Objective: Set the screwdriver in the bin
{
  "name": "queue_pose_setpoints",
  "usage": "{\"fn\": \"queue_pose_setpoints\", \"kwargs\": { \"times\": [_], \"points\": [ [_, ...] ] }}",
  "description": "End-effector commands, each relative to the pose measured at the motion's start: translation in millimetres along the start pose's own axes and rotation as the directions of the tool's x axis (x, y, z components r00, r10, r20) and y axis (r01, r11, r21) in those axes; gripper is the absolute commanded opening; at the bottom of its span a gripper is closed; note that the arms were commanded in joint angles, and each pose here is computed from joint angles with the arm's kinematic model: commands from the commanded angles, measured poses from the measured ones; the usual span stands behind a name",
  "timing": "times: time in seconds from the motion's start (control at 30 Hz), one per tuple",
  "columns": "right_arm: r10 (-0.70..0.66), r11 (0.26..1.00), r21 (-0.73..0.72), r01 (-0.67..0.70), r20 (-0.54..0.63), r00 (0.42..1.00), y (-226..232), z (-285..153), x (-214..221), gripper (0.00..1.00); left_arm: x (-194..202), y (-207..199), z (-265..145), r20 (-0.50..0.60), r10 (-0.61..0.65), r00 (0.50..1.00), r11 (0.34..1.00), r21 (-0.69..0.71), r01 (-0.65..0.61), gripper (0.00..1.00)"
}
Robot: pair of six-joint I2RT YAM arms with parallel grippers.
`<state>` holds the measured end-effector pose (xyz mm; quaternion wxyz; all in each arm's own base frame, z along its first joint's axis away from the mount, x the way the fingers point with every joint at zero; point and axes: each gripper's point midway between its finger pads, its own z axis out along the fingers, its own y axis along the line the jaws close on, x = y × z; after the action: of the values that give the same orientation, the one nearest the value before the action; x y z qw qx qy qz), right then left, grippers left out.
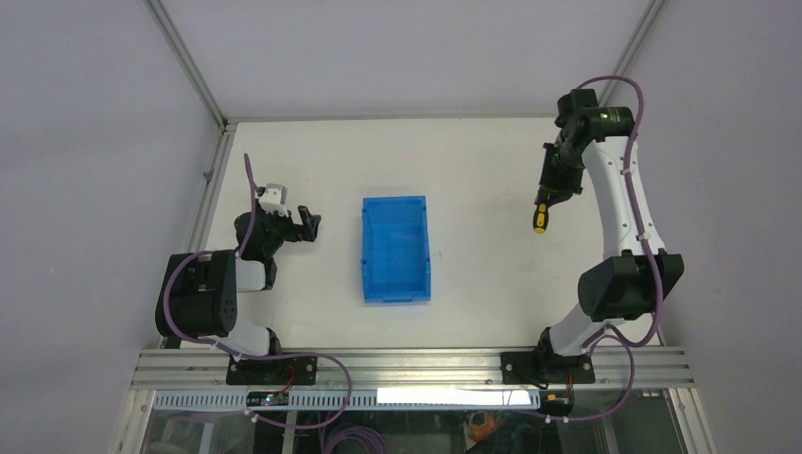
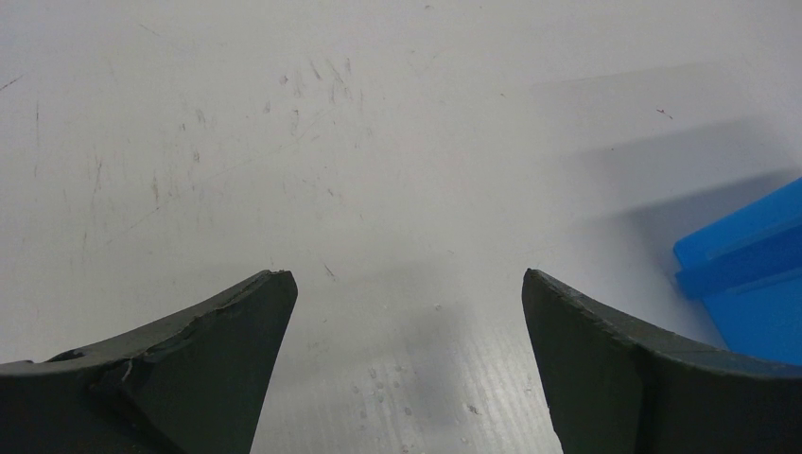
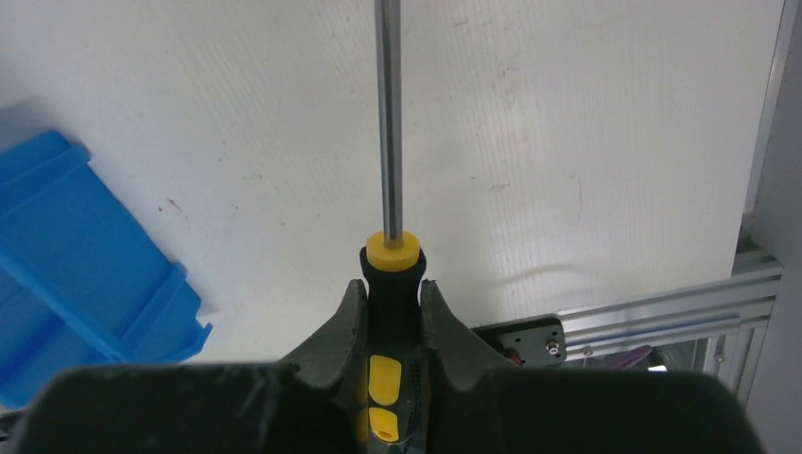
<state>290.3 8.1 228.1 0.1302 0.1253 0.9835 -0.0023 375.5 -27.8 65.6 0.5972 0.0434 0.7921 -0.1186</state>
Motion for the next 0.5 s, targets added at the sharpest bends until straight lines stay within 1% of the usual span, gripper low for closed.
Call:
{"fn": "queue_pose_setpoints", "kwargs": {
  "times": [0.0,0.2,0.3,0.33,0.4,0.47],
  "points": [
    [-0.052,0.979,-0.197,0.062,0.053,0.997,77.6,-23.8,17.8,0.00,-22.6,-3.1,4.6,0.075,0.028,0.997,0.999,0.014,-0.030,0.99],
    [-0.168,0.918,-0.338,0.209,0.148,0.975,196.4,-22.9,34.0,0.00,-21.7,-3.5,4.4,0.072,0.028,0.997,0.999,0.015,-0.029,0.99],
    [-0.257,0.881,-0.360,0.306,0.178,0.950,251.8,-20.8,49.2,0.00,-21.6,-3.3,4.4,0.072,0.028,0.997,0.999,0.014,-0.029,0.99],
    [-0.291,0.858,-0.375,0.351,0.208,0.934,272.8,-29.0,55.7,0.00,-21.6,-3.4,4.4,0.072,0.028,0.997,0.999,0.014,-0.029,0.99],
    [-0.347,0.831,-0.381,0.406,0.217,0.912,299.6,-30.1,65.8,0.00,-22.3,-3.3,4.3,0.074,0.028,0.997,0.999,0.014,-0.029,0.99],
    [-0.381,0.829,-0.341,0.443,0.236,0.894,314.9,-24.4,69.0,0.00,-22.3,-3.4,4.4,0.074,0.028,0.997,0.999,0.014,-0.029,0.99]
  ]
}}
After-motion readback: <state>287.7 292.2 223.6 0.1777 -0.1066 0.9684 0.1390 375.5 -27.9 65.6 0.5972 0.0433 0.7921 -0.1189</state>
